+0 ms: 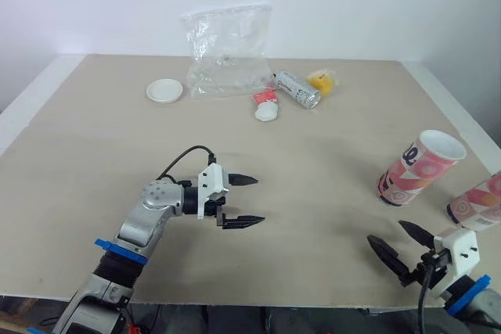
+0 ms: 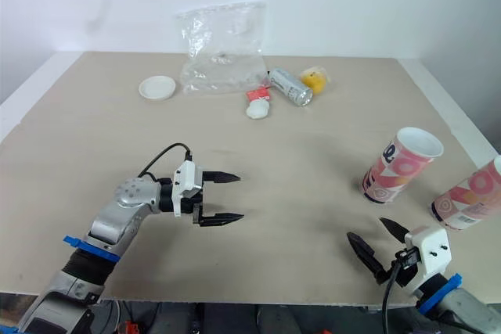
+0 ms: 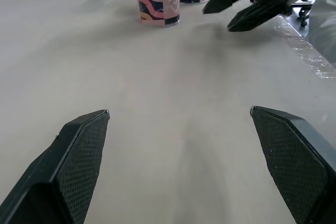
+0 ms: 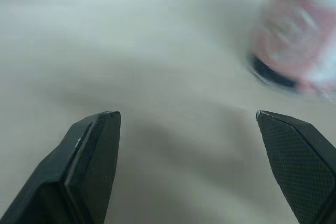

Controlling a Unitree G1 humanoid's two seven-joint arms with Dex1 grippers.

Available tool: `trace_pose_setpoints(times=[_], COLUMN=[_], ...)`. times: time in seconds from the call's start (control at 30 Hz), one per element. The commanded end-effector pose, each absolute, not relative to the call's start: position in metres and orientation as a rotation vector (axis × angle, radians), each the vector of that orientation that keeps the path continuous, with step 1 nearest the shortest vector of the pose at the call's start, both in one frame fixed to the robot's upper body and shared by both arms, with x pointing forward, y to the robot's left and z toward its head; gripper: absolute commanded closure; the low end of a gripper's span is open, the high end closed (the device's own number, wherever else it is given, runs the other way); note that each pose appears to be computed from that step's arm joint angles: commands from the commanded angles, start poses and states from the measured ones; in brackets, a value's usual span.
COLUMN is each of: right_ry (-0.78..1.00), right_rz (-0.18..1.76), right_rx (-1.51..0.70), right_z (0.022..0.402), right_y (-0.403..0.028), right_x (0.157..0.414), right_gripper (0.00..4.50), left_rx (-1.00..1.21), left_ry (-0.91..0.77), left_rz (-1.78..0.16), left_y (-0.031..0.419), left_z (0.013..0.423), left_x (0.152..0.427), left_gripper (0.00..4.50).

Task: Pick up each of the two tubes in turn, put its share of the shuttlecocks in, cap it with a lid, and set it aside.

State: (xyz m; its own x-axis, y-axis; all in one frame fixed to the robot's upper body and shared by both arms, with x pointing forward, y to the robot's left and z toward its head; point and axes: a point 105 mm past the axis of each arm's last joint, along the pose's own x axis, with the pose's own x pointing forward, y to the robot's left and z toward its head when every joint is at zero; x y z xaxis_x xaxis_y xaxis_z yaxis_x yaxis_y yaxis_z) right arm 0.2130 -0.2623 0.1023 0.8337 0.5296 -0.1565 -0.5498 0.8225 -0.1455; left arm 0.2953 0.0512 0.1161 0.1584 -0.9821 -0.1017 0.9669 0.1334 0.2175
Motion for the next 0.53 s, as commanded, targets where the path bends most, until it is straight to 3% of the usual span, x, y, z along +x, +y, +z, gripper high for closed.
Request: trace_pose_setpoints(times=[0.03,0.27,0.53], right_ry=[0.017,0.007,0.044], right_rz=[0.822,1.093,1.099], right_rx=[-0.248,-0.291,-0.323], right_z=[0.123,0.117,0.111], right_y=[-0.228,-0.190,-0.213], right_x=[0.229,0.253,0.280], right_gripper=[0.07,0.07,0.07], left_rx=[0.308,0.360,0.400], left_ry=[-0.095,-0.036,-0.015], left_rz=[-1.351,-1.246,-1.127], left_y=[0.064,0.090,0.128], left_z=[0.123,0.113,0.119], left_x=[0.304,0.308,0.303], left_gripper=[0.00,0.00,0.00])
